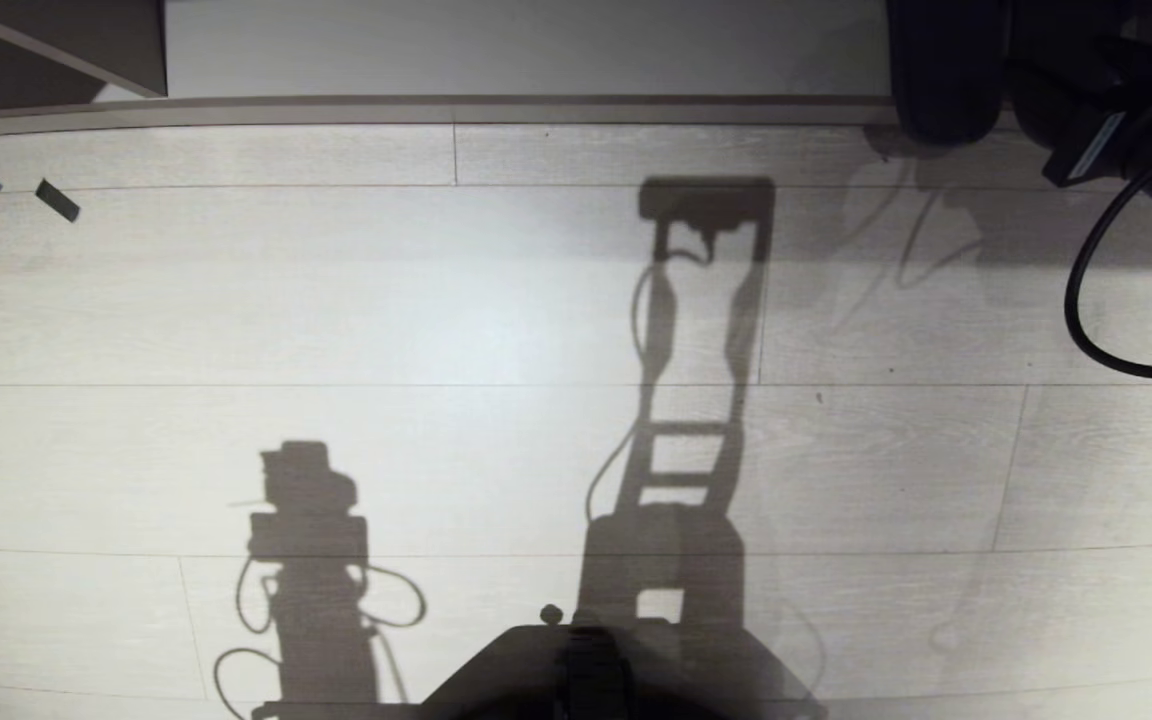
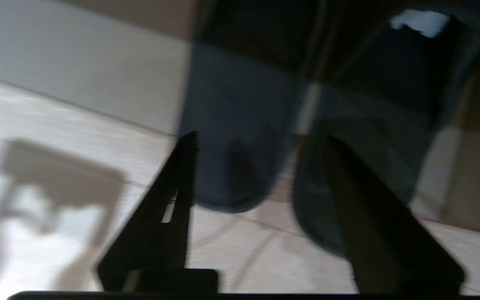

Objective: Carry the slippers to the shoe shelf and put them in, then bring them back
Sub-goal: Pick up the slippers in the shoe cabinet

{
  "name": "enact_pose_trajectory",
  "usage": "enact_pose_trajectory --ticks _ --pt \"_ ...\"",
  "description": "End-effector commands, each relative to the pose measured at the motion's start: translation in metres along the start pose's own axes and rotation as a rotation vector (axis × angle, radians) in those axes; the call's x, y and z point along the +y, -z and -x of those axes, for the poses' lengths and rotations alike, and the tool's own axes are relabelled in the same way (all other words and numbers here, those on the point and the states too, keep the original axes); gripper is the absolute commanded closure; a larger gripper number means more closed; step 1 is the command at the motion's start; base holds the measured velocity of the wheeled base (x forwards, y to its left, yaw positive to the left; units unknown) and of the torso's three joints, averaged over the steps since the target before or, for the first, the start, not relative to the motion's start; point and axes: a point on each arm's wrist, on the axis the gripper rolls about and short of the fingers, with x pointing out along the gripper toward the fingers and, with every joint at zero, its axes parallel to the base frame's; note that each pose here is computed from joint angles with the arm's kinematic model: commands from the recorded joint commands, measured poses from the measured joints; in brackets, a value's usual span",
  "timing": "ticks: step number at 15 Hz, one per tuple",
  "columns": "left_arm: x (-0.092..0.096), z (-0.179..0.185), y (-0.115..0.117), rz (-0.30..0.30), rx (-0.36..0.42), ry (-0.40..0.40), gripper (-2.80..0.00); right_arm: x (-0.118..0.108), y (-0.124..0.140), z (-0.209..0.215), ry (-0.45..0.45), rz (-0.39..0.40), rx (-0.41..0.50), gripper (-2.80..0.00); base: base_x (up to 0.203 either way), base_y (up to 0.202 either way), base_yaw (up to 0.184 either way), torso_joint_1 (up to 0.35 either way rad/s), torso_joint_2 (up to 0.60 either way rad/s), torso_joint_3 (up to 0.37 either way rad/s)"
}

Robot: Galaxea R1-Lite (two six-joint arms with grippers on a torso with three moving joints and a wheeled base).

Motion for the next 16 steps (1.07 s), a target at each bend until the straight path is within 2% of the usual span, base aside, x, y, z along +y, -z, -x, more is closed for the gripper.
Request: enact_pose_trajectory --ticks 1,4,8,11,16 --pt "0.000 0.000 0.000 0.001 -0.001 0.000 0.00 0.000 0.010 -0.013 0.040 0.006 0.014 -2.80 0.000 0.000 0.000 0.000 0.00 0.000" --pt "0.000 0.000 0.000 0.001 -0.001 0.001 0.00 -0.002 0.012 -0.026 0.103 -0.012 0.005 -2.80 0.000 0.000 0.000 0.000 0.00 0.000" --pt "0.000 0.000 0.000 -0.001 0.000 0.000 0.00 0.002 0.016 -0.048 0.114 -0.038 -0.068 -2.80 0.000 0.000 0.000 0.000 0.00 0.000" --pt "0.000 0.000 0.000 -0.001 0.001 0.000 0.00 -0.001 0.014 -0.061 0.173 -0.041 -0.115 -2.80 0.000 0.000 0.000 0.000 0.00 0.000" --pt "0.000 0.000 0.000 -0.001 0.000 0.000 0.00 -0.003 0.010 -0.065 0.184 -0.039 -0.139 -2.80 0.000 0.000 0.000 0.000 0.00 0.000"
